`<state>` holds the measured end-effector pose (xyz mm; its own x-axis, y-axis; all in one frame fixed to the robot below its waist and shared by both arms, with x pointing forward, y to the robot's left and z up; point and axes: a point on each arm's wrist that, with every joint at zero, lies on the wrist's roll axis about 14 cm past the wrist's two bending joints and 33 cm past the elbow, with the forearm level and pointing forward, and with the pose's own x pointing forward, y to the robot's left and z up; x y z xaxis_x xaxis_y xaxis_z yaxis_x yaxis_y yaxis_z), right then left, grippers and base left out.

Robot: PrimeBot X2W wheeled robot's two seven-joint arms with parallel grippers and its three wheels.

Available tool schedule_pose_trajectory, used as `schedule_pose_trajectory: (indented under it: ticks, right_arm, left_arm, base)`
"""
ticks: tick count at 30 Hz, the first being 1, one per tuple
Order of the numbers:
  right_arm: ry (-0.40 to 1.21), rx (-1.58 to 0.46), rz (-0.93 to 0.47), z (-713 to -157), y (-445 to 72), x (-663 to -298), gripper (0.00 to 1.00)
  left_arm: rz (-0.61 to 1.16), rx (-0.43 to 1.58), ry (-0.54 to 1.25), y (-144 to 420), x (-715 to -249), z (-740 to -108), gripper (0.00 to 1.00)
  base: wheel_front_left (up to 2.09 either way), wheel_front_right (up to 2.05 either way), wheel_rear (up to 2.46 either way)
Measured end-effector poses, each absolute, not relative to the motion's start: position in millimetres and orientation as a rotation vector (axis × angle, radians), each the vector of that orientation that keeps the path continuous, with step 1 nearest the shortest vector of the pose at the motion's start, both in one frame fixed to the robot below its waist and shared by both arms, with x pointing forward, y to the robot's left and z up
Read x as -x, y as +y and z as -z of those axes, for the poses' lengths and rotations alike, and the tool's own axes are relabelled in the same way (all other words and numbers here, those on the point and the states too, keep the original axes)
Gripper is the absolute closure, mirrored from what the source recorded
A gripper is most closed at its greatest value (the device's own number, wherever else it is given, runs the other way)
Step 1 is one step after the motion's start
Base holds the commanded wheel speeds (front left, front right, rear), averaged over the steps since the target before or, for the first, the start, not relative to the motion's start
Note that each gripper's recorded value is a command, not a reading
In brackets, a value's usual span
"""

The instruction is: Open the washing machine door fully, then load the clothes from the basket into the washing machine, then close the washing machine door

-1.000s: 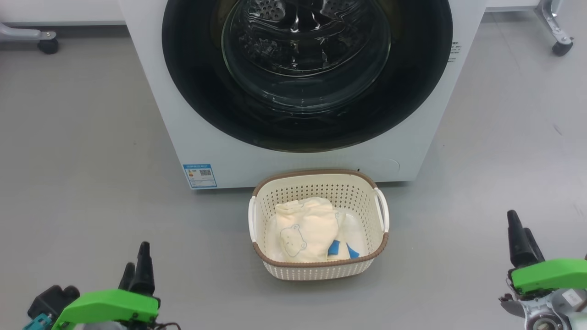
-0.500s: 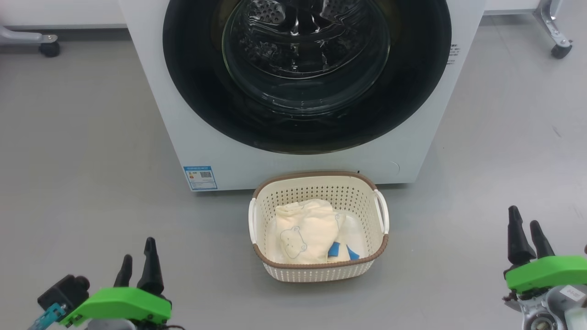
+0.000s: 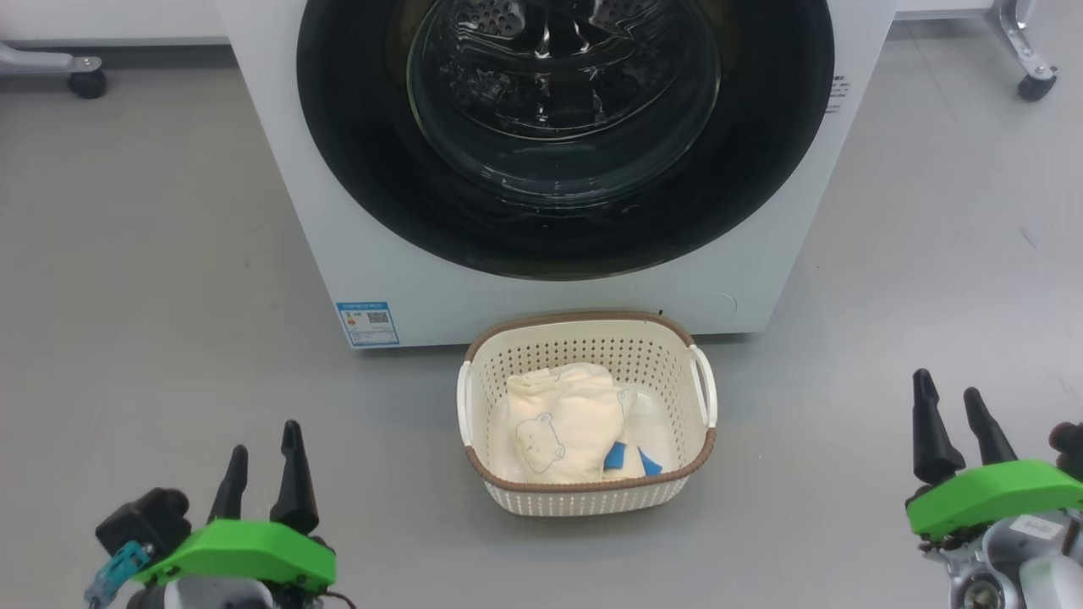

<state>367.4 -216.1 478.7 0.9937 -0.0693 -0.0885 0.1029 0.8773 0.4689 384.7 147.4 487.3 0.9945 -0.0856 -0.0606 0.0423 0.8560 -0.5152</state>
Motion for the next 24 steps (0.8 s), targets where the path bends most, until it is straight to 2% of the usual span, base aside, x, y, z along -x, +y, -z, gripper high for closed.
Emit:
schedule_pose_trajectory:
  ticks: [24]
  right_arm:
    - [0.039,-0.213,-0.041,-497,-183,-374,0.00]
  left_arm:
    - [0.152,0.256,-0.006,128,-393,-504,0.00]
  base:
    - [0.00,0.00,0.00]
